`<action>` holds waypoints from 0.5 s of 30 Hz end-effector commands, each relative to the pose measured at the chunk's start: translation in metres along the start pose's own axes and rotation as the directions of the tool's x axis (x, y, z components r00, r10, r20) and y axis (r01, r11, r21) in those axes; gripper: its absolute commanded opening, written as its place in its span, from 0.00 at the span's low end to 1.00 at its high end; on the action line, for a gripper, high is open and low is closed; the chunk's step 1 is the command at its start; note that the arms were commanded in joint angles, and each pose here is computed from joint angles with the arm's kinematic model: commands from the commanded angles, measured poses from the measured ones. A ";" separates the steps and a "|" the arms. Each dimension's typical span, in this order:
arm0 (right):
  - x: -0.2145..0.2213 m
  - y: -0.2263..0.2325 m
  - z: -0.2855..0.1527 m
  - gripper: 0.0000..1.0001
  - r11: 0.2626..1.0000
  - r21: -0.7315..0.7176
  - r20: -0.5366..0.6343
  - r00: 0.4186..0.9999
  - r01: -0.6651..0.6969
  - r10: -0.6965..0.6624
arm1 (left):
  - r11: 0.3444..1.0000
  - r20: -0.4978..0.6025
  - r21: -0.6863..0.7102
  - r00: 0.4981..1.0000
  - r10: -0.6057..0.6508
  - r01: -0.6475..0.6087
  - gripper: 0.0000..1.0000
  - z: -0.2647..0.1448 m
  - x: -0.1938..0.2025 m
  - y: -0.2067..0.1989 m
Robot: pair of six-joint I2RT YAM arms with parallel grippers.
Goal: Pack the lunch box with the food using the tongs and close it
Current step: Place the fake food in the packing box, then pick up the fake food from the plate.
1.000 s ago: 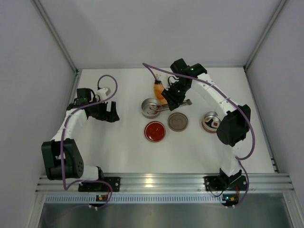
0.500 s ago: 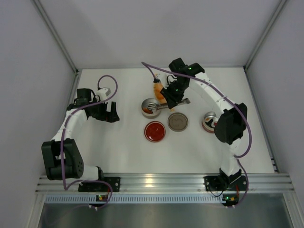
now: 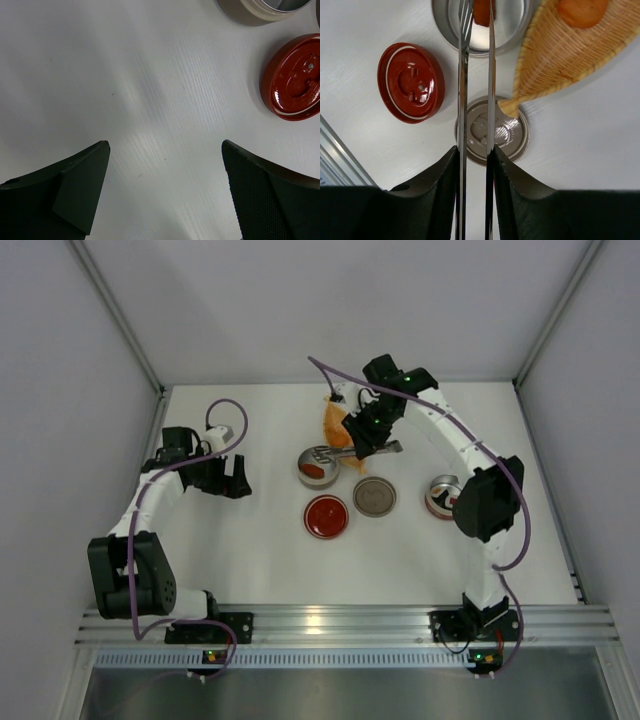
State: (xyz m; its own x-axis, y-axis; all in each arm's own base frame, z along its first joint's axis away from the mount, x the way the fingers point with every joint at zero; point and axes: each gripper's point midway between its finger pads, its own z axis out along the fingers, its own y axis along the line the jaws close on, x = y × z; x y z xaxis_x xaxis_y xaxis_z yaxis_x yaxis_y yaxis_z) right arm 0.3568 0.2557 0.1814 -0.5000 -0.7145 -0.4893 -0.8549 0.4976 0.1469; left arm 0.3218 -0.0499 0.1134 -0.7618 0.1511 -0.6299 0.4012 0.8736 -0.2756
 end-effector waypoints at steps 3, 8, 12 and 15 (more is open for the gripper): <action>-0.024 -0.048 -0.063 0.34 0.984 0.151 0.206 0.976 -0.097 0.065 | 0.999 0.048 0.004 0.998 0.040 -0.040 0.98 -0.004 -0.012 -0.003; -0.014 -0.088 -0.061 0.35 0.953 0.208 0.222 0.960 -0.220 0.173 | 0.999 0.053 0.013 0.998 0.035 -0.036 0.98 -0.003 -0.014 -0.004; -0.020 -0.100 -0.049 0.36 0.949 0.217 0.234 0.956 -0.229 0.178 | 0.999 0.048 0.015 0.998 0.027 -0.028 0.98 -0.001 -0.013 -0.003; -0.027 -0.107 -0.040 0.38 0.951 0.227 0.235 0.960 -0.209 0.155 | 1.000 0.040 0.013 0.999 0.027 -0.028 0.98 -0.001 -0.011 -0.002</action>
State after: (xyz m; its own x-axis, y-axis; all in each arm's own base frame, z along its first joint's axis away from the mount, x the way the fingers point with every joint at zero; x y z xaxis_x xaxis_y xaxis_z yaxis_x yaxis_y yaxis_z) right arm 0.4292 0.1836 0.1970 -0.6471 -0.5156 -0.5616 -0.6671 0.7396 0.0896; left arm 0.3220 -0.0500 0.1135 -0.7613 0.1504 -0.6307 0.4013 0.8734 -0.2761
